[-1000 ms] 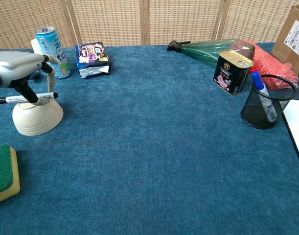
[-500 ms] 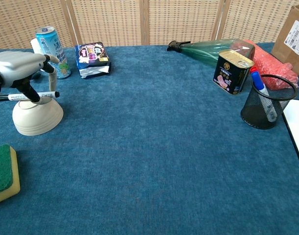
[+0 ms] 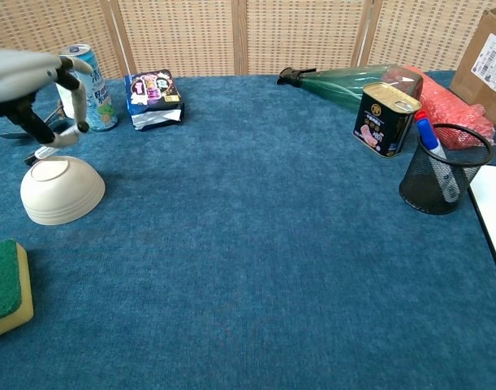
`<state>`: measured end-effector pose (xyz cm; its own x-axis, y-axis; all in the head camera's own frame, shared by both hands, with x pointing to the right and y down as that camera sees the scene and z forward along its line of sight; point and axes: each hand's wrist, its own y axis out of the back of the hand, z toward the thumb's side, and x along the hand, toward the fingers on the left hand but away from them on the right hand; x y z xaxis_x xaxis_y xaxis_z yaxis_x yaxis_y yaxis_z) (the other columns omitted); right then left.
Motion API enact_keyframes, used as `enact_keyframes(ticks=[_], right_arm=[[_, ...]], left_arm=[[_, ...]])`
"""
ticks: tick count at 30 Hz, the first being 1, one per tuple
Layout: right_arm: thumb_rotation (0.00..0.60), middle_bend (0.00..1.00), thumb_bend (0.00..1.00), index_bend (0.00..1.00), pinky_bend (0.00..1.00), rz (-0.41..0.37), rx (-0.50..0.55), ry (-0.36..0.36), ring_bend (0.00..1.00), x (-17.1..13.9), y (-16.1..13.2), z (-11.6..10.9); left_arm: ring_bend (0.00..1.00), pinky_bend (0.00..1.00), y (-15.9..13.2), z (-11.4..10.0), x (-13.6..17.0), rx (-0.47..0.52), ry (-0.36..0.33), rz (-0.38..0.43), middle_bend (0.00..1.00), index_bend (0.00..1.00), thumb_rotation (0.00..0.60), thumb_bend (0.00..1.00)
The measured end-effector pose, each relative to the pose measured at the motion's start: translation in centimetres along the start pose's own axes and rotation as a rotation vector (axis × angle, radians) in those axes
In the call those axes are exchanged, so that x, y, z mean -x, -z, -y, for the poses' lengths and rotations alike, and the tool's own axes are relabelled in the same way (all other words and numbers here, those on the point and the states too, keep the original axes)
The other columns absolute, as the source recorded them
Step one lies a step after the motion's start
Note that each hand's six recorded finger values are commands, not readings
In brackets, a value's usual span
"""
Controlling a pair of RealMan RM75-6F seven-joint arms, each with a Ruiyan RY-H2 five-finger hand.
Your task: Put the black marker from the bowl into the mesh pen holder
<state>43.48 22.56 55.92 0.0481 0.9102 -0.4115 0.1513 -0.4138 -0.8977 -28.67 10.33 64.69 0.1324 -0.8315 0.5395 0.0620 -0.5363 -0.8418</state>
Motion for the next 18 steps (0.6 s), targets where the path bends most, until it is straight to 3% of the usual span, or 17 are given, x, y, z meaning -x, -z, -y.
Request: enact_keyframes(ticks=[12,18], right_arm=[[0.6,0.0,0.0,0.0,0.31,-0.004,0.002,-0.011,0.0,0.1,-0.2,0.5],[0.6,0.0,0.0,0.0,0.31,-0.019,0.094,-0.035,0.0,0.2,-0.5,0.9]], left_arm=[[0.0,0.08,1.2,-3.6,1.8,0.077,-0.068,0.031,0.0,0.54,0.6,0.39],[0.0,0.08,1.9,-5.6,2.8,0.126,-0.101,0.053,0.0,0.54,0.6,0.39]])
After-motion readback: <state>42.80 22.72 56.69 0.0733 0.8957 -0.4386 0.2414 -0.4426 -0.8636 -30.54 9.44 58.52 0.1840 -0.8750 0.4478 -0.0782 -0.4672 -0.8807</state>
